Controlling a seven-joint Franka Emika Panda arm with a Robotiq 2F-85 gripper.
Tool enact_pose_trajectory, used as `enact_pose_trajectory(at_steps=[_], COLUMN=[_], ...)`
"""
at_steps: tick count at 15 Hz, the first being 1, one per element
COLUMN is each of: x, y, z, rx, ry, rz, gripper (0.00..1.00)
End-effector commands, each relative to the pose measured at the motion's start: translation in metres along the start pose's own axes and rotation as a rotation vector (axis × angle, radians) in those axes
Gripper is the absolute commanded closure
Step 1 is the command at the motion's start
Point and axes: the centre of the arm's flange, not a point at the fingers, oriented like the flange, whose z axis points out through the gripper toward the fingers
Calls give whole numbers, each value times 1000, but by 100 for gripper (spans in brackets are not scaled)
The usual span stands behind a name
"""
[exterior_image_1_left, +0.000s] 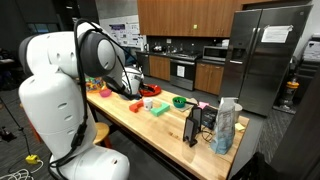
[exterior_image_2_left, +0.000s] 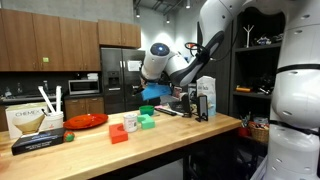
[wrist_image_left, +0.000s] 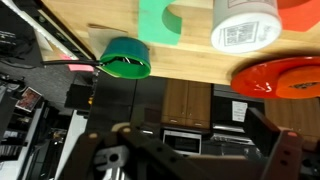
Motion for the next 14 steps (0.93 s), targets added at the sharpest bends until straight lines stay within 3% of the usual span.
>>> enact_pose_trajectory(at_steps=[1, 8, 14], x=[-6, -29, -56], y=[-10, -46, -56], z=[-5, -12, 15], rx=[170, 400, 463], ry=[-58, -227, -334], rz=[16, -8, 46], gripper=[0, 0, 0])
